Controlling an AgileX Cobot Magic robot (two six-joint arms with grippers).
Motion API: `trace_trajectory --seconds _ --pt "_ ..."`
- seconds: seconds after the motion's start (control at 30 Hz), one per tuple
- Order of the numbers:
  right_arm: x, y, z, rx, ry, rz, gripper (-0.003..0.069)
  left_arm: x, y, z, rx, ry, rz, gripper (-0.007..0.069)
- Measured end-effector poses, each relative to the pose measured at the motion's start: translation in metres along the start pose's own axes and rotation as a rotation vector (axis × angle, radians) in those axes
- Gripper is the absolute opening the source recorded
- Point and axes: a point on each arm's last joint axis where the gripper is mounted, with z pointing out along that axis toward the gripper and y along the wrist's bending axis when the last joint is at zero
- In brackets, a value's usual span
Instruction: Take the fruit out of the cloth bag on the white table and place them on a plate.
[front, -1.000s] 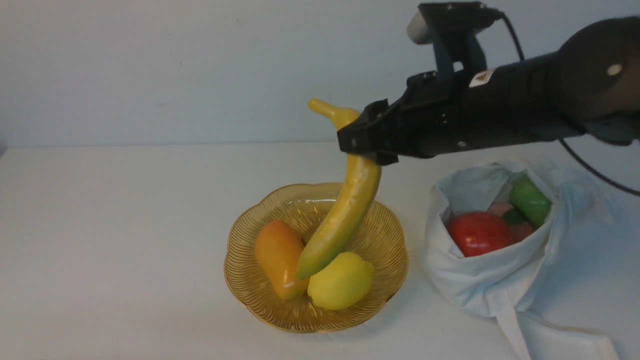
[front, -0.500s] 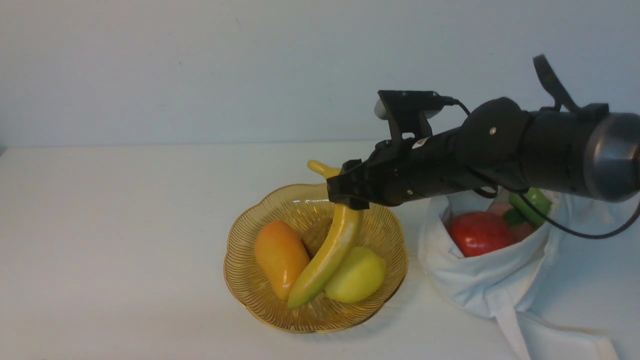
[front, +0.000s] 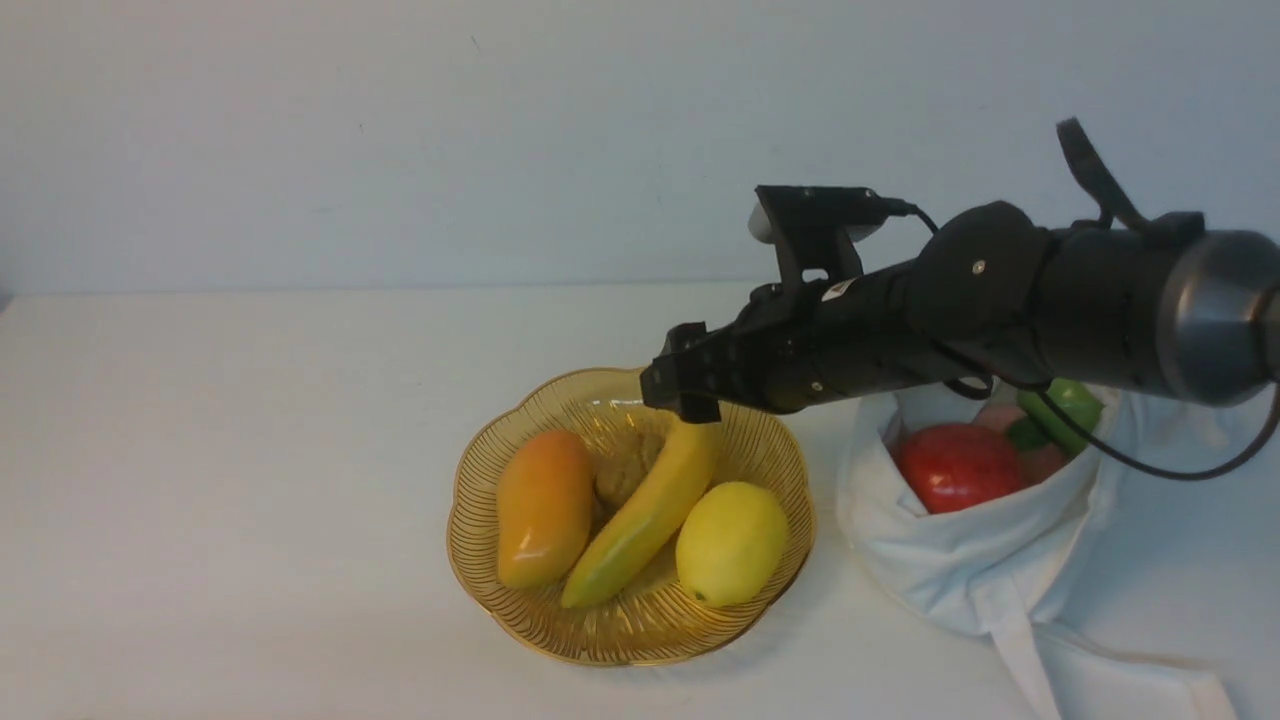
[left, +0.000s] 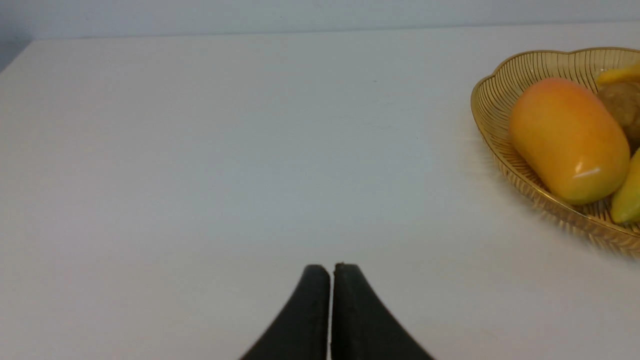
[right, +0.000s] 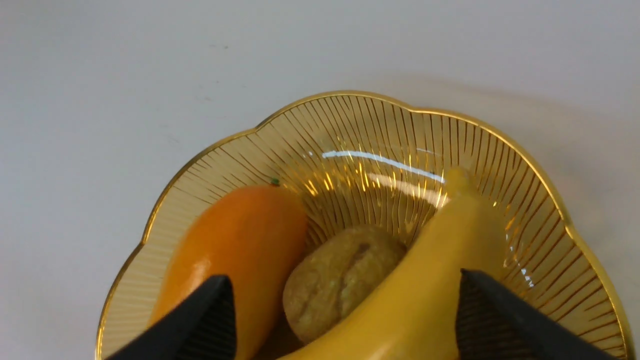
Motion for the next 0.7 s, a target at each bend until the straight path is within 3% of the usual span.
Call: trace_trajectory --seconds 0.13,0.37,0.47,0.53,0.63,0.7 --pt "-0.007 0.006 -0.016 -0.005 -0.017 -0.063 0.0545 0.000 0.000 0.000 0.000 0.000 0.000 -0.0008" --pt "-0.037 0.031 -0.102 -0.003 -0.170 -0.215 0.0504 0.000 0.000 0.000 0.000 0.000 0.000 -0.0008" --pt "-0.046 0.046 -0.171 0.008 -0.282 -0.259 0.0414 0.000 0.000 0.000 0.000 0.000 0.000 -0.0008" --pt "-0.044 0.055 -0.224 0.029 -0.366 -0.286 0.0299 0.000 0.000 0.000 0.000 0.000 0.000 -0.0008" --pt "-0.036 0.060 -0.270 0.064 -0.429 -0.306 0.0160 0.000 0.000 0.000 0.000 0.000 0.000 -0.0008" --pt "-0.031 0.061 -0.288 0.080 -0.446 -0.297 0.0104 0.000 0.000 0.000 0.000 0.000 0.000 -0.0008"
